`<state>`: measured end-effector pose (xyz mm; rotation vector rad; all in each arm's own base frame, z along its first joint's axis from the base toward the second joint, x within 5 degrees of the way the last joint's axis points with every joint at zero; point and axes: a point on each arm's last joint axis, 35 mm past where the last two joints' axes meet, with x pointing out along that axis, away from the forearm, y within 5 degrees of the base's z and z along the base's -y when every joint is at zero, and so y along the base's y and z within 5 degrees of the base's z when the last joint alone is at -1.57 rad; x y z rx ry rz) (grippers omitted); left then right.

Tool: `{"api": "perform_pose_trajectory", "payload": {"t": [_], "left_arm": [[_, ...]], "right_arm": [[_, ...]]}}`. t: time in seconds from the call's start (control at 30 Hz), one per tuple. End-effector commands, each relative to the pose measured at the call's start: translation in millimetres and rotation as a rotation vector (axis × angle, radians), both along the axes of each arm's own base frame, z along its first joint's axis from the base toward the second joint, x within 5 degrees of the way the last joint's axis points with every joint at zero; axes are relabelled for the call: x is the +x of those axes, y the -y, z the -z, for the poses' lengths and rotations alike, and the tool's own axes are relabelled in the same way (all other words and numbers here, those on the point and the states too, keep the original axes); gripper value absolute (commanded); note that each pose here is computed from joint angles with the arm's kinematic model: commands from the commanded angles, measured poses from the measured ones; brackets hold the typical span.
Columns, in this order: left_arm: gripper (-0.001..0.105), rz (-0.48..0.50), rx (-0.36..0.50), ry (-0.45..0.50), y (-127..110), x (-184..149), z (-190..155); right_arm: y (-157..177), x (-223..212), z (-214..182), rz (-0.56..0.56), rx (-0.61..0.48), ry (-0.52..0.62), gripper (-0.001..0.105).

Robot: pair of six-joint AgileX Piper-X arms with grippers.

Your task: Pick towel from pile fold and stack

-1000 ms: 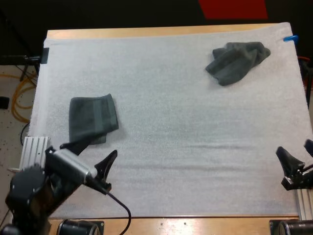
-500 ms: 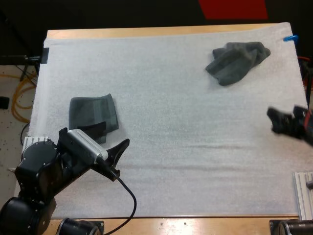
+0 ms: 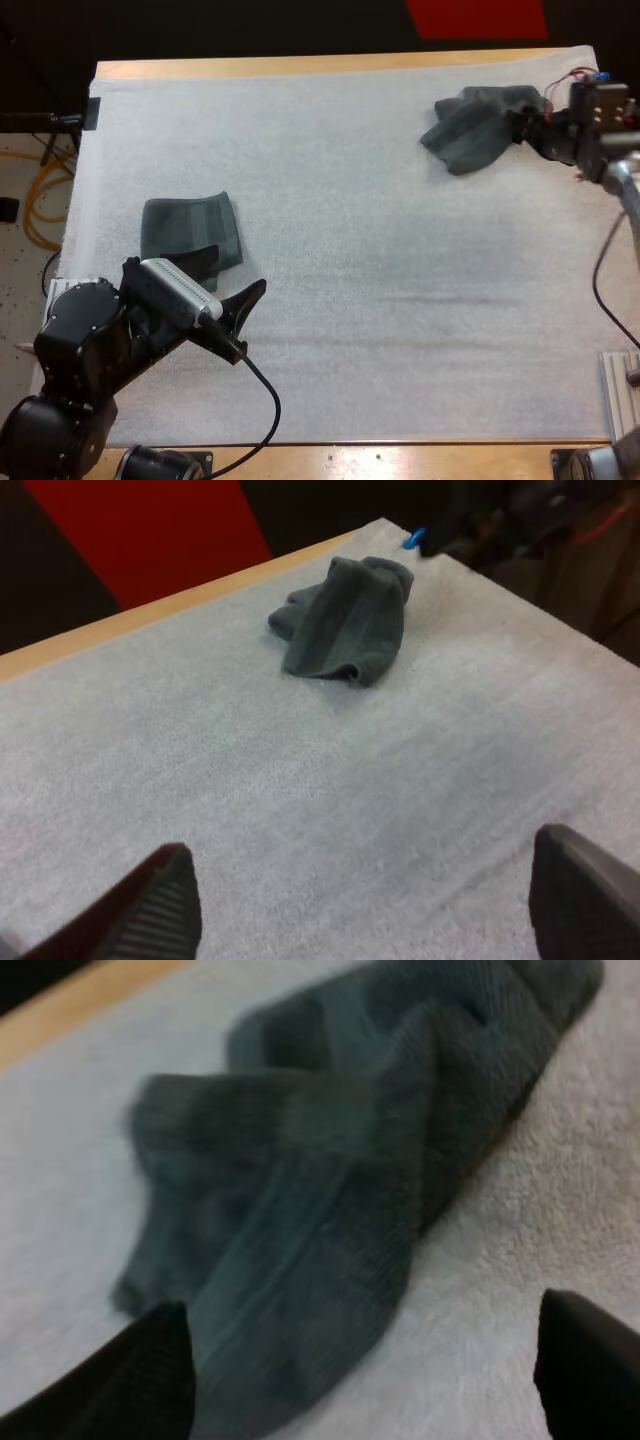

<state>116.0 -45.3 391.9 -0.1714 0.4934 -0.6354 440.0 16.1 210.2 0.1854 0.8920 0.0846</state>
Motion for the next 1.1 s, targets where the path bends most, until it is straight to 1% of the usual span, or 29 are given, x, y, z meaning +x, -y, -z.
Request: {"api": "perform_pose_trajectory", "payload": {"t": [0.0, 0.07, 0.2, 0.23, 0.27, 0.3, 0.33, 0.37, 0.4, 0.47, 0.5, 0.53, 0.6, 0.7, 0.73, 0.87, 0.93, 0.97, 1.0, 1.03, 1.07], "left_arm": [[0.067, 0.005, -0.016, 0.009, 0.6, -0.3, -3.0], [0.067, 0.005, -0.016, 0.009, 0.6, -0.3, -3.0], [0.067, 0.005, -0.016, 0.009, 0.6, -0.3, -3.0], [0.067, 0.005, -0.016, 0.009, 0.6, -0.3, -3.0], [0.067, 0.005, -0.016, 0.009, 0.6, -0.3, -3.0], [0.067, 0.005, -0.016, 0.009, 0.6, -0.3, -3.0], [0.067, 0.005, -0.016, 0.009, 0.6, -0.3, -3.0], [0.067, 0.005, -0.016, 0.009, 0.6, -0.3, -3.0], [0.067, 0.005, -0.016, 0.009, 0.6, -0.3, -3.0], [0.067, 0.005, -0.016, 0.009, 0.6, -0.3, -3.0], [0.067, 0.005, -0.016, 0.009, 0.6, -0.3, -3.0], [0.067, 0.005, -0.016, 0.009, 0.6, -0.3, -3.0], [0.067, 0.005, -0.016, 0.009, 0.6, -0.3, -3.0], [0.067, 0.005, -0.016, 0.009, 0.6, -0.3, -3.0], [0.067, 0.006, -0.016, 0.011, 0.6, -0.2, -3.2], [0.067, 0.008, -0.015, 0.020, 1.3, 2.4, -3.7], [0.067, 0.008, -0.019, 0.038, 1.5, 3.4, -5.5], [0.067, 0.008, -0.023, 0.050, 1.7, 3.9, -6.7], [0.067, 0.008, -0.024, 0.057, 1.7, 4.1, -7.4], [0.067, 0.006, -0.015, 0.075, 1.7, 4.7, -8.4], [0.067, -0.001, -0.008, 0.081, 1.4, 4.9, -8.5]], "right_arm": [[-0.6, 13.3, 2.4, 0.019, 0.013, 0.010, 0.069], [-2.3, 30.8, 14.6, 0.042, 0.041, -0.003, 0.069], [-7.9, 52.6, 32.8, 0.062, 0.079, -0.021, 0.069], [-9.8, 57.0, 36.2, 0.059, 0.093, -0.023, 0.068], [-12.3, 60.8, 39.9, 0.059, 0.105, -0.028, 0.065], [-14.3, 63.1, 43.1, 0.062, 0.110, -0.032, 0.060], [-15.6, 65.5, 45.4, 0.068, 0.117, -0.035, 0.052], [-18.0, 67.8, 47.7, 0.074, 0.125, -0.038, 0.041], [-19.4, 68.8, 49.1, 0.077, 0.129, -0.040, 0.035], [-21.8, 69.8, 50.9, 0.074, 0.131, -0.043, 0.017], [-21.7, 69.8, 50.9, 0.076, 0.128, -0.042, 0.005], [-21.9, 70.0, 49.2, 0.072, 0.133, -0.039, 0.001], [-22.5, 70.4, 42.9, 0.059, 0.143, -0.026, 0.000], [-23.1, 68.5, 19.6, 0.028, 0.133, 0.023, 0.000], [-24.9, 66.4, 6.5, 0.001, 0.116, 0.055, 0.000], [-30.7, 47.7, -64.1, -0.114, 0.023, 0.208, 0.000], [-31.4, 33.7, -97.6, -0.152, -0.011, 0.268, 0.000], [-32.4, 23.4, -117.8, -0.179, -0.035, 0.303, 0.000], [-33.2, 17.4, -128.2, -0.195, -0.049, 0.321, 0.000], [-33.3, -3.6, -159.1, -0.227, -0.081, 0.361, 0.000], [-33.1, -13.9, -171.7, -0.242, -0.096, 0.373, 0.000]]}}
